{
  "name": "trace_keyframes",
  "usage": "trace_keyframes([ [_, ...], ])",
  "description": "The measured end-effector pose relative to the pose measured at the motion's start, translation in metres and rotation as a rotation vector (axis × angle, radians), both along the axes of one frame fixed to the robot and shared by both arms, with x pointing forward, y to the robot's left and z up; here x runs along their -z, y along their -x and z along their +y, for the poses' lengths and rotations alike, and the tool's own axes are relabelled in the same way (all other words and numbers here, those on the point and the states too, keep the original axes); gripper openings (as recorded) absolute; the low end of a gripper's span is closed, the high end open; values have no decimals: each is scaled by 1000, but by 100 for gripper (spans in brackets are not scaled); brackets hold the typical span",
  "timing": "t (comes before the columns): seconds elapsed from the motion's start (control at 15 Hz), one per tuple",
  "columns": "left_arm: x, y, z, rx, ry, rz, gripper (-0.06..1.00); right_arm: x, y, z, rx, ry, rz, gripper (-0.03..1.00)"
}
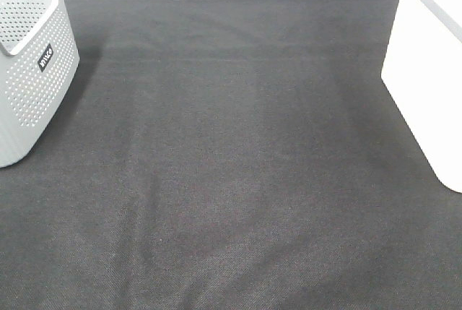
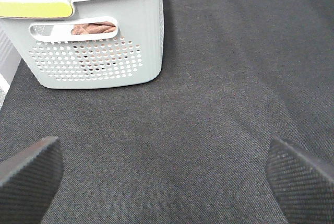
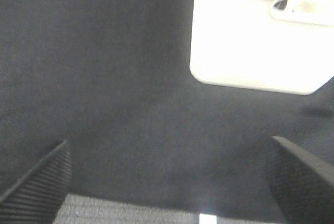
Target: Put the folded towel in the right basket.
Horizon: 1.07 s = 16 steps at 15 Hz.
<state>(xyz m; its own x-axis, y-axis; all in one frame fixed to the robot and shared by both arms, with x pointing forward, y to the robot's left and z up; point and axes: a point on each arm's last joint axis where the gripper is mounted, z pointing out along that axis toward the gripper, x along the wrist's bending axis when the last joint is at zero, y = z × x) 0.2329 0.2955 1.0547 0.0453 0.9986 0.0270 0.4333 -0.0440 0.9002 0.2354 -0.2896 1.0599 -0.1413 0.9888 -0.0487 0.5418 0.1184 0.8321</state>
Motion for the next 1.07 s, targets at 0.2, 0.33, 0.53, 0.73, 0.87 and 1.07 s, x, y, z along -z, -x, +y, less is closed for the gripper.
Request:
trace_keyframes([
  [0.2,0,0,0,0,0,0,99,23,1,2,-3,-27,-10,96],
  [0.33,0,0,0,0,0,0,99,23,0,2,-3,-29,-18,96],
  [0.53,0,0,0,0,0,0,99,23,0,2,-6,-34,-18,96],
  [0.73,0,0,0,0,0,0,99,23,0,2,-5,-36,-26,96],
  [0.87,0,0,0,0,0,0,99,23,0,2,-4,-32,-27,96],
  [1.07,0,0,0,0,0,0,99,23,0,-1,6,6,-29,96],
])
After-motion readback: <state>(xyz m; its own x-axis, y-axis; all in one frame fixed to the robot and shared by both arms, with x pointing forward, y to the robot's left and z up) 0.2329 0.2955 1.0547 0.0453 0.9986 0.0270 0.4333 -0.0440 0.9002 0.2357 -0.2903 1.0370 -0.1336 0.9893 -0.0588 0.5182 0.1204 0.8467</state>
